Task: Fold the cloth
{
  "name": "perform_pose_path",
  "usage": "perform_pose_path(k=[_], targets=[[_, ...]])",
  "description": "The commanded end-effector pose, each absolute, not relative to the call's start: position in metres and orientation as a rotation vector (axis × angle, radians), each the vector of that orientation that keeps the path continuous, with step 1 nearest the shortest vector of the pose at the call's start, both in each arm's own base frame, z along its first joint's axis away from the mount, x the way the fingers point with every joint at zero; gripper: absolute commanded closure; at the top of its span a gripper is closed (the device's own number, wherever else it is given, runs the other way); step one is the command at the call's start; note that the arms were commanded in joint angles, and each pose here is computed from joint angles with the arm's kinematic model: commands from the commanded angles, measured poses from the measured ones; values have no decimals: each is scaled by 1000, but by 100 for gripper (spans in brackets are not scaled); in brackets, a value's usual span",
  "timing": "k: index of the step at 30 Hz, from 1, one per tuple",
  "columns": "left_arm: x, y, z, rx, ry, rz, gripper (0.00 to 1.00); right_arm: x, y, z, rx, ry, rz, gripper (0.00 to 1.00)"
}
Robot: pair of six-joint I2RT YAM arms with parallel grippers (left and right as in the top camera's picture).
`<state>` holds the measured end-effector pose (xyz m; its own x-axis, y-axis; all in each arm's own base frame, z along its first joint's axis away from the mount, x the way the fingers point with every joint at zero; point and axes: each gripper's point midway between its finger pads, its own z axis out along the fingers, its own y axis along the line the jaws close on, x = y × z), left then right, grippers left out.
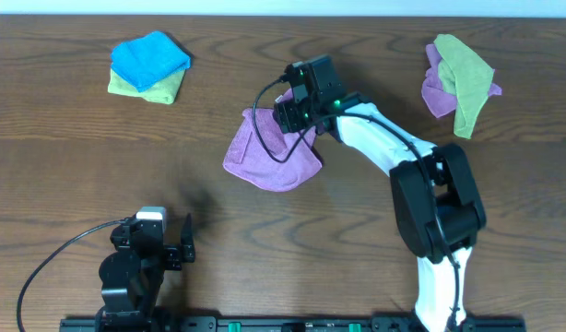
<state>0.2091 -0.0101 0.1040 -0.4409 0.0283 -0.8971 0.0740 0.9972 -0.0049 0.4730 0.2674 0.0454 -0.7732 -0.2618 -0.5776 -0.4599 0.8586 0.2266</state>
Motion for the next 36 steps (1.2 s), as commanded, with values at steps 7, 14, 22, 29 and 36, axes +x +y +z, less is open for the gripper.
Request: perform_pose_path(k=[7,14,22,29,36], targets=[[209,-11,103,72,2026,-57,5,479,269,38,-513,2513,484,35],[209,-11,103,72,2026,-57,5,477,268,29,-505,2536,483,36],[209,-11,103,72,2026,-56,5,477,268,26,-506,2539,483,42],[209,-11,103,72,2026,-56,5,470,271,11,-517,2577,509,48],[209,-11,103,72,2026,-56,5,473,275,14,-515,2567,516,77]])
